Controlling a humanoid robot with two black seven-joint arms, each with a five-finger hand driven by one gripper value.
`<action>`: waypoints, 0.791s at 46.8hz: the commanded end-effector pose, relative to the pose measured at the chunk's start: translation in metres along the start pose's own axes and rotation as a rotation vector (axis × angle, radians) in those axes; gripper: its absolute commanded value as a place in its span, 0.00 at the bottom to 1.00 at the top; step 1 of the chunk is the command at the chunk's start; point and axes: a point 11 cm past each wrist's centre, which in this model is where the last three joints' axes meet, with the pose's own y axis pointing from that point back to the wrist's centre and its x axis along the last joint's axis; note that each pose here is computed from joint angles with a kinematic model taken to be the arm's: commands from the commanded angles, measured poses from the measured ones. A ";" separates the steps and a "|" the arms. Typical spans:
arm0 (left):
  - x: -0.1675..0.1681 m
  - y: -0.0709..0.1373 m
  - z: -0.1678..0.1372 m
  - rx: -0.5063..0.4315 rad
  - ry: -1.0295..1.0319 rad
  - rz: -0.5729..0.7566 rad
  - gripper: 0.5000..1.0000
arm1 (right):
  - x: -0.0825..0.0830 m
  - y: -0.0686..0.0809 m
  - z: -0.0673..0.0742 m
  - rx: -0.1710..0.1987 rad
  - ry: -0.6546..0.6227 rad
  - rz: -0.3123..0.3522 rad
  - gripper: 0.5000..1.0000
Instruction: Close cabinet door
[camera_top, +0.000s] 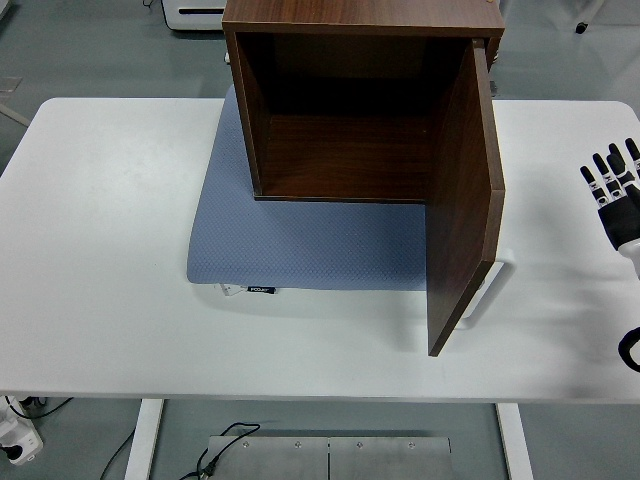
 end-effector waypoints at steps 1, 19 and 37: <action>0.000 0.000 0.000 0.000 0.000 0.000 1.00 | 0.000 0.000 -0.001 -0.003 0.003 0.000 1.00; 0.000 0.000 0.000 0.000 0.000 0.000 1.00 | 0.000 0.000 -0.001 -0.011 0.010 -0.004 1.00; 0.000 0.000 0.000 0.000 0.000 0.000 1.00 | 0.002 0.010 -0.024 -0.011 0.075 -0.055 1.00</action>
